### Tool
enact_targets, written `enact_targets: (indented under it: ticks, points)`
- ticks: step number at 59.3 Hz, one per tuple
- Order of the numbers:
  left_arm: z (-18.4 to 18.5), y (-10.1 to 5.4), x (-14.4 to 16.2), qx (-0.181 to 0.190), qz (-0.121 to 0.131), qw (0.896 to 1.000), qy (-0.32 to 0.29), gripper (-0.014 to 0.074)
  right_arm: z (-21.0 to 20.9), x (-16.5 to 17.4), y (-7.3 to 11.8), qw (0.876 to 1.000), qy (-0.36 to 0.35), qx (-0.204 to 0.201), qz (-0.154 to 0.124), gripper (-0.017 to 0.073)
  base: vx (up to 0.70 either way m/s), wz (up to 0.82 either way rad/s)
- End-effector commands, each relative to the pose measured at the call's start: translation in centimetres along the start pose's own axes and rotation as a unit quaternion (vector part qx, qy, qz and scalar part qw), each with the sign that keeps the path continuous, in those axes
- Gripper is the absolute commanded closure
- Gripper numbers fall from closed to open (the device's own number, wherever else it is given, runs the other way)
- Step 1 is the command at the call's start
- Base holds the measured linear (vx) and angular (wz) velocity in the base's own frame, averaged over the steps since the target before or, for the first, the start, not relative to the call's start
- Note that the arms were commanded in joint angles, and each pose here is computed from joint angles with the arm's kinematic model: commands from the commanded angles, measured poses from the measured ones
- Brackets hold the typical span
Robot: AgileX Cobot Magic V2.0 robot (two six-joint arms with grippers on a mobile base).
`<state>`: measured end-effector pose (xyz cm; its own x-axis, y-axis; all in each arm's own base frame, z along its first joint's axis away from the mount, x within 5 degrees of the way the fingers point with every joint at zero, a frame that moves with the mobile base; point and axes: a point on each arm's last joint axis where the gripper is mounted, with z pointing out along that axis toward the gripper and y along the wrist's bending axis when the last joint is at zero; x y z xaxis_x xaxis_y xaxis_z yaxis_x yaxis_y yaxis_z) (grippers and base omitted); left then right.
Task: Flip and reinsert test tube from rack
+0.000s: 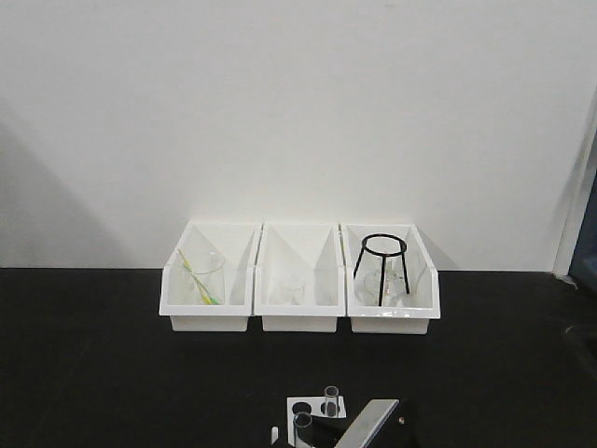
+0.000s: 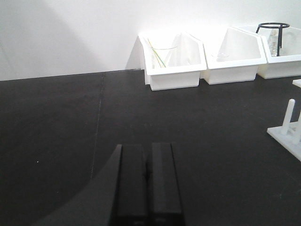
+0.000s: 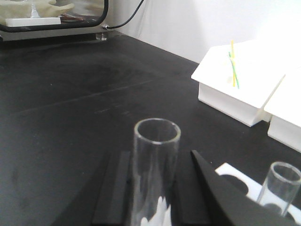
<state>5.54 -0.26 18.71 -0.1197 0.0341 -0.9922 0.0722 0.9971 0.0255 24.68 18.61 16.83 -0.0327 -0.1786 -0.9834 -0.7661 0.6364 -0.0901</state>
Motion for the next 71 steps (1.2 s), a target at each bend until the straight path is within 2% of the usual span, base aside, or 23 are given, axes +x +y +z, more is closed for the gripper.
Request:
enact_targets:
  ticks: [1,10,21,26,32,35,37,41,48,52,71]
  points:
    - [-0.1,-0.1,-0.9,0.006,-0.007,0.999,-0.044,0.0599,-0.3,-2.4,-0.3,0.998,-0.064,0.01,-0.003,0.0177,0.0,0.0]
    - [-0.1,-0.1,-0.9,0.006,-0.007,0.999,-0.044,0.0599,-1.3,-4.7,-0.7,0.995,-0.097,0.035,0.002,0.0078,0.0,0.0]
    - [-0.1,-0.1,-0.9,0.006,-0.007,0.999,-0.044,0.0599,-4.2,-9.1,-1.0,0.988,-0.137,0.068,0.004,0.0073,0.0,0.0]
    - [-0.1,-0.1,-0.9,0.006,-0.007,0.999,-0.044,0.0599,-6.2,-10.9,-1.1,0.988,-0.124,0.092,0.012,0.0113,0.0,0.0]
    - [-0.1,-0.1,-0.9,0.006,-0.007,0.999,-0.044,0.0599,-9.3,-12.5,-1.1,0.988,-0.087,0.124,0.04,0.0242,0.0,0.0]
    - [-0.1,-0.1,-0.9,0.006,-0.007,0.999,-0.044,0.0599,-10.9,-13.1,-0.9,0.987,-0.067,0.135,0.054,0.0335,0.0,0.0]
    - [-0.1,-0.1,-0.9,0.006,-0.007,0.999,-0.044,0.0599,-12.3,-13.4,-0.6,0.987,-0.048,0.141,0.066,0.0428,0.0,0.0]
    - [-0.1,-0.1,-0.9,0.006,-0.007,0.999,-0.044,0.0599,-14.2,-13.5,-0.2,0.986,-0.014,0.147,0.072,0.0574,0.0,0.0]
    - [-0.1,-0.1,-0.9,0.006,-0.007,0.999,-0.044,0.0599,-17.7,-13.6,0.7,0.985,0.026,0.154,0.078,0.0575,0.0,0.0]
    - [-0.1,-0.1,-0.9,0.006,-0.007,0.999,-0.044,0.0599,-19.3,-13.8,1.0,0.984,0.03,0.158,0.071,0.0575,0.0,0.0]
    - [-0.1,-0.1,-0.9,0.006,-0.007,0.999,-0.044,0.0599,-22.1,-14.5,1.7,0.984,-0.003,0.164,0.063,0.0574,0.0,0.0]
